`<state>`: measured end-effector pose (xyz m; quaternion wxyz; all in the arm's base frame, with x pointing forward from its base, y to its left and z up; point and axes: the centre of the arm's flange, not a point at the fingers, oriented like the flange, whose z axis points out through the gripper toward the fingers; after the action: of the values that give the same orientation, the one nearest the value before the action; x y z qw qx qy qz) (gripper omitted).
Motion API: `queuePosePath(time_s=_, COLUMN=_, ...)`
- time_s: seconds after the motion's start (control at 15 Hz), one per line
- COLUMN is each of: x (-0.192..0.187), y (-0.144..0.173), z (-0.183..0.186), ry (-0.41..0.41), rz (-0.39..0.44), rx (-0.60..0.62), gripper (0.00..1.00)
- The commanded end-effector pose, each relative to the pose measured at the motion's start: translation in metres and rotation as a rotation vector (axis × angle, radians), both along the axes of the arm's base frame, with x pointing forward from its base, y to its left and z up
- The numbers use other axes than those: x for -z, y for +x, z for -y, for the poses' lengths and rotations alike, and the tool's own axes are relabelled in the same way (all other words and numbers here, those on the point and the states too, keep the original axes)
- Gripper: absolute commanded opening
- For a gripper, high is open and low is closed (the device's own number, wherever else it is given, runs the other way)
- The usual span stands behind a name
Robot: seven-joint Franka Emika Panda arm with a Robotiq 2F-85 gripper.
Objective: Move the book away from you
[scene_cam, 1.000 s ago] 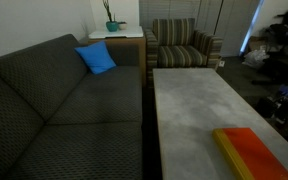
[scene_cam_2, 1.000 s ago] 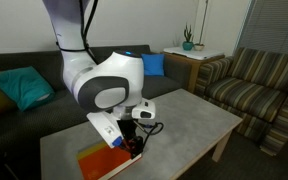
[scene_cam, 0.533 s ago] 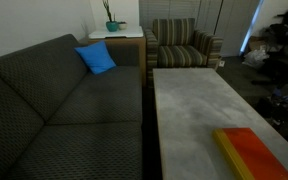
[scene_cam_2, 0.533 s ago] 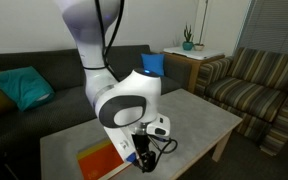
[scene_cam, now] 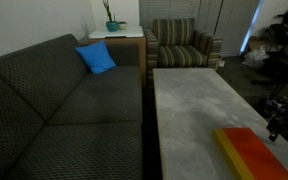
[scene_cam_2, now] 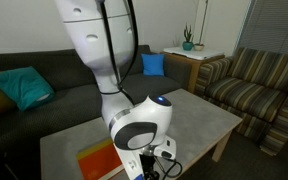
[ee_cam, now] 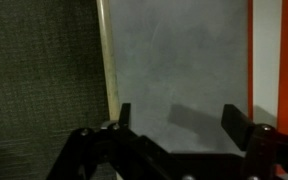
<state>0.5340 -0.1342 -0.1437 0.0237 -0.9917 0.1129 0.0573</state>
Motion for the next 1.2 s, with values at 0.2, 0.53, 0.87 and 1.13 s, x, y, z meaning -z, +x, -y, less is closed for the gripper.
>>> queuePosePath(time_s=0.2, x=0.023, y=0.019, z=-0.002, ry=0.052, rz=0.000, rx=0.009, gripper=0.39)
queuePosePath(time_s=0.53, x=0.025, y=0.022, z=-0.011, ry=0.106, rz=0.009, rx=0.044, gripper=0.05)
queuePosePath(time_s=0.87, x=0.029, y=0.023, z=-0.034, ry=0.179, rz=-0.009, rx=0.056, gripper=0.00)
queuePosePath(time_s=1.13, x=0.031, y=0.024, z=-0.047, ry=0.194, rz=-0.019, rx=0.047, gripper=0.00)
